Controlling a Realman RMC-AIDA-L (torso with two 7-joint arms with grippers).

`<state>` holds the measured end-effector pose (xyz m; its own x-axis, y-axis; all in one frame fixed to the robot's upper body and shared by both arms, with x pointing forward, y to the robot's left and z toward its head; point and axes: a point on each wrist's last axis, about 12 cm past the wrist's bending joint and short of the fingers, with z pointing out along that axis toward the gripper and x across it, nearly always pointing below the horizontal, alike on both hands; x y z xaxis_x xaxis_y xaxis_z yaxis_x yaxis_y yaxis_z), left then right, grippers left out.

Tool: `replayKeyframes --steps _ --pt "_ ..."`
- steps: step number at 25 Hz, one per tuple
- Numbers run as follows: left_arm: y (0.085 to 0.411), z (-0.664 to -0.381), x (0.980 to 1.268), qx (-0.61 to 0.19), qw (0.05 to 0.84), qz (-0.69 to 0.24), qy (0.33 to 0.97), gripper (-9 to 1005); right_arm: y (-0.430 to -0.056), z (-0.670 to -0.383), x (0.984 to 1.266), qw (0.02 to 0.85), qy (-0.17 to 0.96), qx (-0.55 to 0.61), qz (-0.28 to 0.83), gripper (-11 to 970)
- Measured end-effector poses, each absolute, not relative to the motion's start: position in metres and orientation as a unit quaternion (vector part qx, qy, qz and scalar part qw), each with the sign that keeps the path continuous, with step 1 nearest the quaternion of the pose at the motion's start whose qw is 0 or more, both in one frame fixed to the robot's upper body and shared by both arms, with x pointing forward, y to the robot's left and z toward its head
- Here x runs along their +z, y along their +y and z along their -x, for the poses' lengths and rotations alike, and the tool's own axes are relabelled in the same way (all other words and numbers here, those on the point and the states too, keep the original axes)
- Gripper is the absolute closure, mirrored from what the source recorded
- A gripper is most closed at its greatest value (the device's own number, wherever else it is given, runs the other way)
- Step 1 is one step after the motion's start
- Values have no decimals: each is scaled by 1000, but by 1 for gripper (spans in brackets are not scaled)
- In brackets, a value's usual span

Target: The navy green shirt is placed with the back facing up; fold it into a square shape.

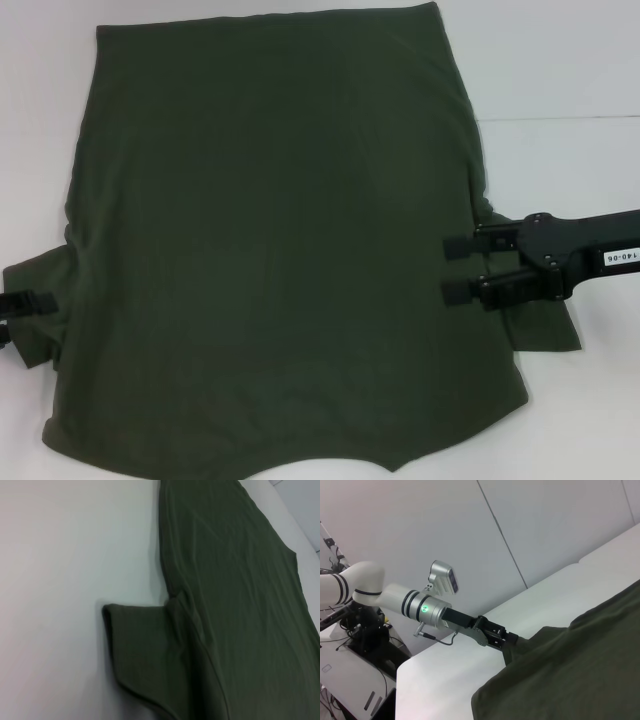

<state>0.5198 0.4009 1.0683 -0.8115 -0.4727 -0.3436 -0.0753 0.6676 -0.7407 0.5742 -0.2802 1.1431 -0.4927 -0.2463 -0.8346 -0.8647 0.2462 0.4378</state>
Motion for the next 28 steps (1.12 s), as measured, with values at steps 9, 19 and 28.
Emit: replayKeyframes --steps 9,19,28 --pt "400 -522 1069 -377 265 154 874 438 -280 -574 1143 323 720 478 386 49" --pt "400 -525 1067 -359 253 154 885 528 -279 -574 1142 323 720 479 386 49" --pt "400 -525 1067 -360 252 154 885 730 -279 -575 1143 324 720 477 387 49"
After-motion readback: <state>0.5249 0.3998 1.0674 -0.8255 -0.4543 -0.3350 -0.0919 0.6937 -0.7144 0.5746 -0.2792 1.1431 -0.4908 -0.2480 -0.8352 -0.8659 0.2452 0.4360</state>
